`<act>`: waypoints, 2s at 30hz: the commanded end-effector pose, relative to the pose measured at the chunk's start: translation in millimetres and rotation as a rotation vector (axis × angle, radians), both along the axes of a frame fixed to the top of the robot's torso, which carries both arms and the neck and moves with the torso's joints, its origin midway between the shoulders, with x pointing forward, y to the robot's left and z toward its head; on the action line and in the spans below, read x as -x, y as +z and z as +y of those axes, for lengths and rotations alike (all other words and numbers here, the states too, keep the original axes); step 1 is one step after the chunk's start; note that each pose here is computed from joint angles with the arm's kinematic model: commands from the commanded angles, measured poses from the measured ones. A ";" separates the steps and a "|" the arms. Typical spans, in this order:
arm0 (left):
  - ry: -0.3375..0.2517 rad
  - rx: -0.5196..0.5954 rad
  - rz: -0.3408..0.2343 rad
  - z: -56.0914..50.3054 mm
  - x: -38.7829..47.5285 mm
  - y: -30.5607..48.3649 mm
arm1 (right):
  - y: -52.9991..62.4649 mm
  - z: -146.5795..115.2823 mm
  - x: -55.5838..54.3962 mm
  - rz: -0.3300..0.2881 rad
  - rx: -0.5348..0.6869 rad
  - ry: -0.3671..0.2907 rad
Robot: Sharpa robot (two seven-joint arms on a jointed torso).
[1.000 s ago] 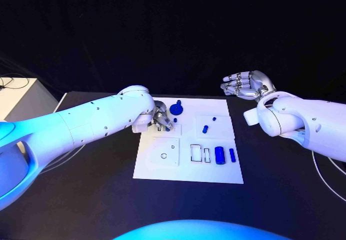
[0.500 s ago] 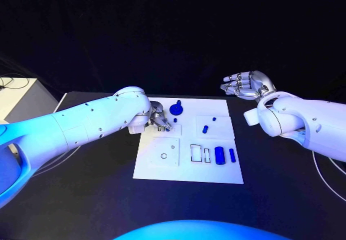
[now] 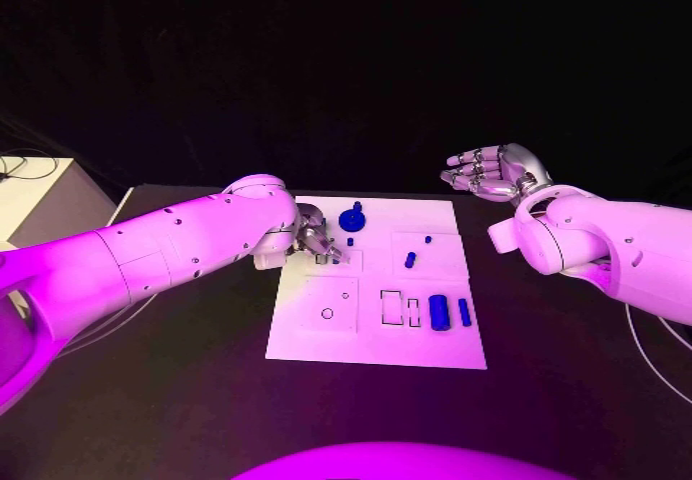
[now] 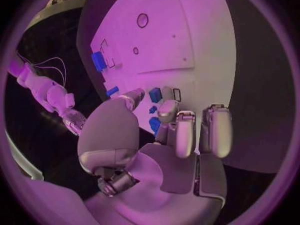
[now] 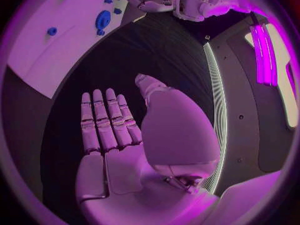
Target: Assemble the parts on the task board
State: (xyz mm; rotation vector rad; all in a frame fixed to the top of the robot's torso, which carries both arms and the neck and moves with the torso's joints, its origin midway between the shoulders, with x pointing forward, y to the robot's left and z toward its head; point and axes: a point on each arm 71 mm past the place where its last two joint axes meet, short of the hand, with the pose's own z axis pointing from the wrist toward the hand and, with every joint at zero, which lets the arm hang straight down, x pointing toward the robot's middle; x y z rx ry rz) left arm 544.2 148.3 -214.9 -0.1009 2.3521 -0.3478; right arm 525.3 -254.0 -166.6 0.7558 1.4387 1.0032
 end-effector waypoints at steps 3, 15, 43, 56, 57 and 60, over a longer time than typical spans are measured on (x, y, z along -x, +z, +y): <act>0.001 0.054 0.010 -3.0 2.7 7.1 | 0.3 1.1 0.3 -0.005 0.010 0.019; 0.063 0.167 -0.037 10.4 -6.6 39.7 | 0.3 -1.6 0.1 -0.007 0.011 0.014; 0.257 0.150 -0.121 48.3 -58.4 53.0 | 0.7 -2.3 1.5 -0.003 0.009 0.021; 0.260 0.122 -0.087 45.2 -63.0 43.4 | 0.9 -0.5 1.5 0.005 0.006 0.030; 0.259 0.122 -0.083 44.5 -63.0 42.7 | 0.9 -0.2 1.5 0.005 0.005 0.031; 0.256 0.122 -0.074 42.2 -62.9 40.6 | 0.9 0.8 1.3 0.006 0.004 0.033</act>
